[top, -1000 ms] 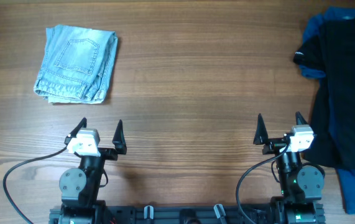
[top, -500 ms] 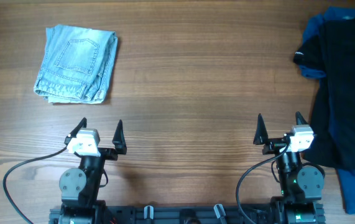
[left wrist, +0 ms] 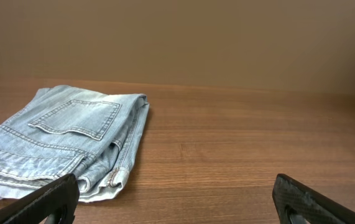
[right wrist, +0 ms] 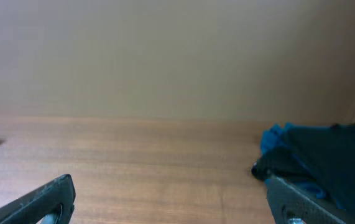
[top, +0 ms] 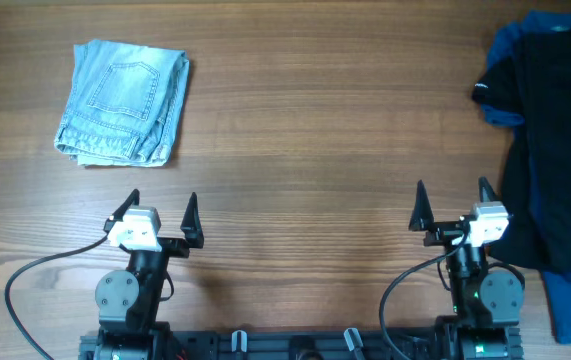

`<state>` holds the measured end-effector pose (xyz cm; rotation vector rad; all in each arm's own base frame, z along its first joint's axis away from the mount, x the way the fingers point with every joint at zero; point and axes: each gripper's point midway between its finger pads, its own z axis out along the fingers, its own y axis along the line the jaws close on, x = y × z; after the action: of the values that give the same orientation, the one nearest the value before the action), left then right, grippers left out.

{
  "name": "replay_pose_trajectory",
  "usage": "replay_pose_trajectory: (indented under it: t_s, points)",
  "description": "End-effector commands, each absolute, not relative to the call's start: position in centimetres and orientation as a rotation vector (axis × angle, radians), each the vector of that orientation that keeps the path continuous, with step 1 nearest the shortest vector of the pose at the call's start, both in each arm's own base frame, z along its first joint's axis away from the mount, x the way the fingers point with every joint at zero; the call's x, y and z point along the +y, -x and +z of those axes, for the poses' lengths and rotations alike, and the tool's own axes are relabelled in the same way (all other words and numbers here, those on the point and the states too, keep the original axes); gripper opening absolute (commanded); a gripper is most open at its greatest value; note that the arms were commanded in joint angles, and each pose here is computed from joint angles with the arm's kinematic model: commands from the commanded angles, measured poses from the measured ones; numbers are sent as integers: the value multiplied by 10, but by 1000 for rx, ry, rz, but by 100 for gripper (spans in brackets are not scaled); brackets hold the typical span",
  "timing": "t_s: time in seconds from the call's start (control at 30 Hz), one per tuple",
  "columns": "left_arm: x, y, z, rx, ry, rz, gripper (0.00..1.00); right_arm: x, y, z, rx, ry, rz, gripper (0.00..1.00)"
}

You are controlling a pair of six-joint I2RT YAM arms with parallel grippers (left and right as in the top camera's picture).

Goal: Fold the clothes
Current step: 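Reach the right gripper toward the dark clothes pile at right, then grasp the black trousers waistband from the pile with the right gripper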

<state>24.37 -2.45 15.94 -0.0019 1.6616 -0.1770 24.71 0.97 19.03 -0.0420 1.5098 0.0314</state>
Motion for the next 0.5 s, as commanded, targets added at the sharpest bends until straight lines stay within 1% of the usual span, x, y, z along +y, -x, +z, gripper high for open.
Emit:
replay_pose_trajectory:
  t_s: [0.0,0.07,0.17,0.23,0.3,0.37,0.47]
  points:
    - [-24,-244,156,1666,-9,-165,100,14,-243,222,1386,74,31,100]
    - [-24,-244,156,1666,-9,-165,100,16,-237,247,1295,69,54,100]
    - [-24,-244,156,1666,-9,-165,100,21,-231,268,1315,53,128,100]
    - [-24,-244,156,1666,-9,-165,100,21,-228,285,1326,53,127,100]
    - [-24,-244,156,1666,-9,-165,100,21,-226,311,1329,55,124,100]
    - [-24,-244,156,1666,-9,-165,100,21,-232,339,1381,51,127,100]
    - [-24,-244,156,1666,-9,-165,100,21,-258,367,1518,46,131,100]
